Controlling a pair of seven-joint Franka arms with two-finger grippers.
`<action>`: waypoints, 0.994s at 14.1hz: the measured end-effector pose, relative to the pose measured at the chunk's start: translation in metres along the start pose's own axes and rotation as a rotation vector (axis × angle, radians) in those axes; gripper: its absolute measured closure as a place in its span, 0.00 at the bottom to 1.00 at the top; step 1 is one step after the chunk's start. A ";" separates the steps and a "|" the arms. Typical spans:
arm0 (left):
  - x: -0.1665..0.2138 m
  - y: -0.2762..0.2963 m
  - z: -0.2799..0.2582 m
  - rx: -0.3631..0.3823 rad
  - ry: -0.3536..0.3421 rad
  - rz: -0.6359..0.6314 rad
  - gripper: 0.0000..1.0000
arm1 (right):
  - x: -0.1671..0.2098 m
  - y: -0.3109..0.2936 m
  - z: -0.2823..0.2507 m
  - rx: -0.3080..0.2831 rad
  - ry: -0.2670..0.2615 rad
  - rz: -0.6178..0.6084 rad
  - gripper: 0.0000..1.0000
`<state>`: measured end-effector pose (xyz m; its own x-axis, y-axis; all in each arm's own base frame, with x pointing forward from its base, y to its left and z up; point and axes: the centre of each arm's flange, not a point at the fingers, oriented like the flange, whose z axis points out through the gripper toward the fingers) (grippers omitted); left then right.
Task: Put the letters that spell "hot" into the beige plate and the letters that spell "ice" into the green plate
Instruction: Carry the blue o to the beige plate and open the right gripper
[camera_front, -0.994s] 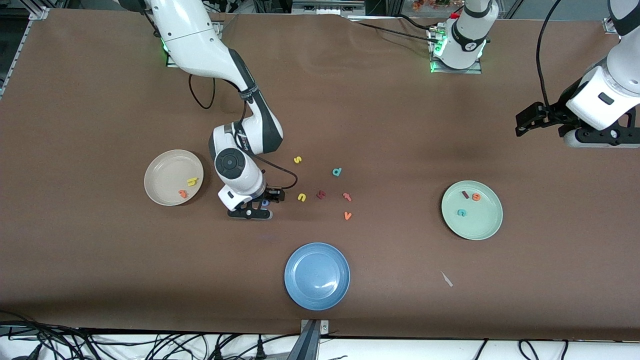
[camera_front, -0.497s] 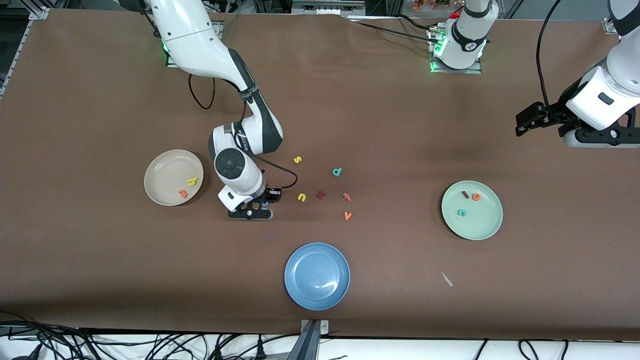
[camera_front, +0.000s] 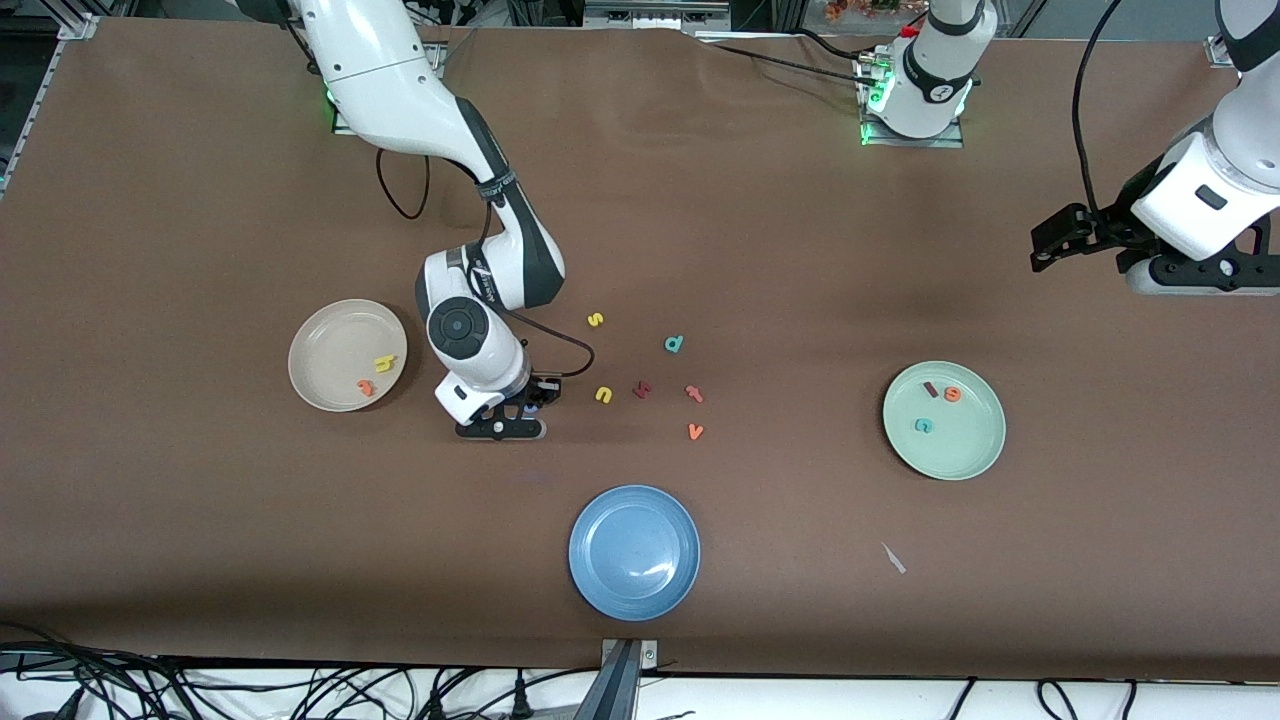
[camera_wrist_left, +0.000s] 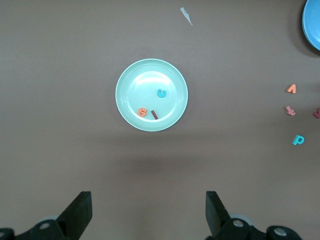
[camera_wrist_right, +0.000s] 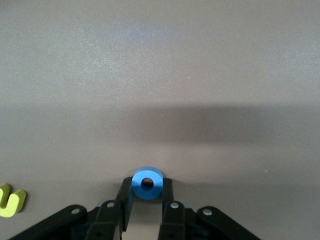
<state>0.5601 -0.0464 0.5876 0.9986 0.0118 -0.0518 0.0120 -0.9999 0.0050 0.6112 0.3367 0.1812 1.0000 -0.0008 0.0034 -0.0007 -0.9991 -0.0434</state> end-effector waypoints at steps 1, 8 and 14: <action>0.000 0.000 0.000 0.000 0.000 0.000 0.00 | 0.000 0.000 0.000 0.000 0.000 0.000 0.73; 0.000 0.001 0.000 0.000 -0.001 0.001 0.00 | 0.031 0.049 -0.048 -0.054 -0.075 -0.006 0.73; 0.000 0.001 0.000 0.000 0.000 0.002 0.00 | 0.021 0.187 -0.099 -0.074 -0.150 -0.036 0.73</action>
<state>0.5600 -0.0476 0.5880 0.9986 0.0095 -0.0522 0.0098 -0.9999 0.0051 0.6322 0.1457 0.2718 0.9886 0.0365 -0.1460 0.0409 -0.9988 0.0277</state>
